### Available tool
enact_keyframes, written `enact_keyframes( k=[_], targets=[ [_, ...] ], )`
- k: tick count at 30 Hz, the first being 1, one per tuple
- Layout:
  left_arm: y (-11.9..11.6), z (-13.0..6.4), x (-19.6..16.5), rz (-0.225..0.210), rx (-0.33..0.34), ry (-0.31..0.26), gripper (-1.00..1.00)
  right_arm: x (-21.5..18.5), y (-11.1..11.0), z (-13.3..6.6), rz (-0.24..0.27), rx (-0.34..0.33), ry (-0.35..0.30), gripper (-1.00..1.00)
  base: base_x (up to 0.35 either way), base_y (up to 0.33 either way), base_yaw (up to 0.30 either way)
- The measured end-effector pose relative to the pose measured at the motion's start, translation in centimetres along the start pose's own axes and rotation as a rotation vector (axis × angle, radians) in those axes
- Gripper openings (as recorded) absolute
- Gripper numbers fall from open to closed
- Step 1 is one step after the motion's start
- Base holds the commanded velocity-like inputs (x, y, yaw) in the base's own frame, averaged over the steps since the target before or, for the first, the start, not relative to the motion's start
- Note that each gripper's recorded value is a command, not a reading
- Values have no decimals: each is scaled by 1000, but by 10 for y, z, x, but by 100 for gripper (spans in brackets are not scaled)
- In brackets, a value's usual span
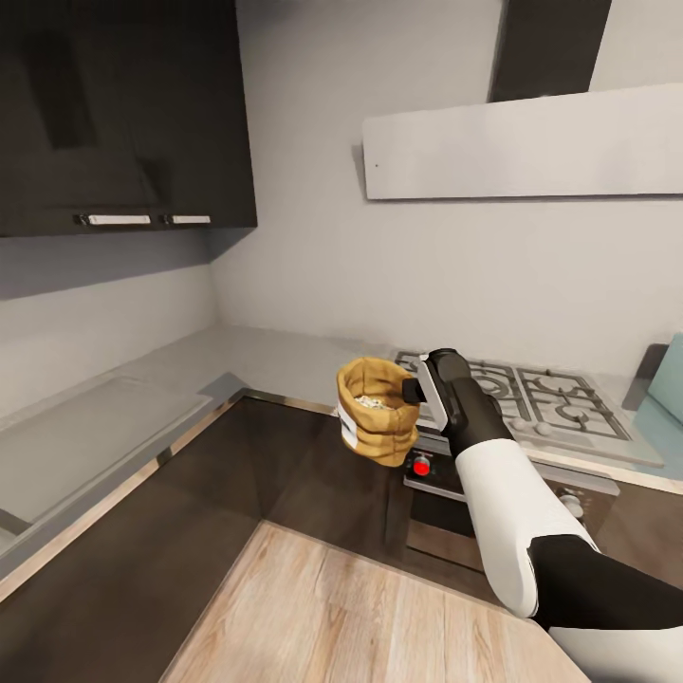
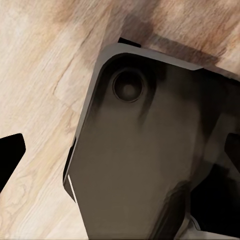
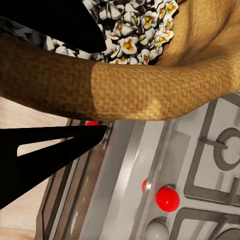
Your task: In the kitchen, take the popcorn bag from the countertop, put it into the microwave, and heat it until the popcorn is cooked so the cooked popcorn ends up inside the bag.
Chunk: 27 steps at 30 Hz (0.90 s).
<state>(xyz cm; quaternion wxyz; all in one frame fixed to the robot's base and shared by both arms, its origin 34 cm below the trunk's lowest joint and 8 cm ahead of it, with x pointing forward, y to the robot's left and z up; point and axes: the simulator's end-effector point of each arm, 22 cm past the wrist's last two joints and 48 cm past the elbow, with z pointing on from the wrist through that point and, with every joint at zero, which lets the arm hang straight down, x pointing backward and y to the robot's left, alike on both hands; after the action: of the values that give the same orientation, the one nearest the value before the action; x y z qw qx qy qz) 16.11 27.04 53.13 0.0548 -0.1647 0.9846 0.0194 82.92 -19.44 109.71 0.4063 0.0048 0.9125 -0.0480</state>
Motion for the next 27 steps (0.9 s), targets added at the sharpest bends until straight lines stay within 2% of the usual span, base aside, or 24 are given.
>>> enact_keyframes(
  k=[9, 14, 27],
  targets=[
    [0, 0, 0, -1, -2, -1, 100, 1, -4, 2, -1, 6, 2, -100, -324, 0, 0],
    [0, 0, 0, 0, -2, 0, 100, 16, -1, 11, -11, 4, 44, -100, -323, 0, -24],
    [0, 0, 0, 0, -1, 0, 100, 18, -2, 11, -13, 8, 49, -100, -24, 0, -229]
  ],
)
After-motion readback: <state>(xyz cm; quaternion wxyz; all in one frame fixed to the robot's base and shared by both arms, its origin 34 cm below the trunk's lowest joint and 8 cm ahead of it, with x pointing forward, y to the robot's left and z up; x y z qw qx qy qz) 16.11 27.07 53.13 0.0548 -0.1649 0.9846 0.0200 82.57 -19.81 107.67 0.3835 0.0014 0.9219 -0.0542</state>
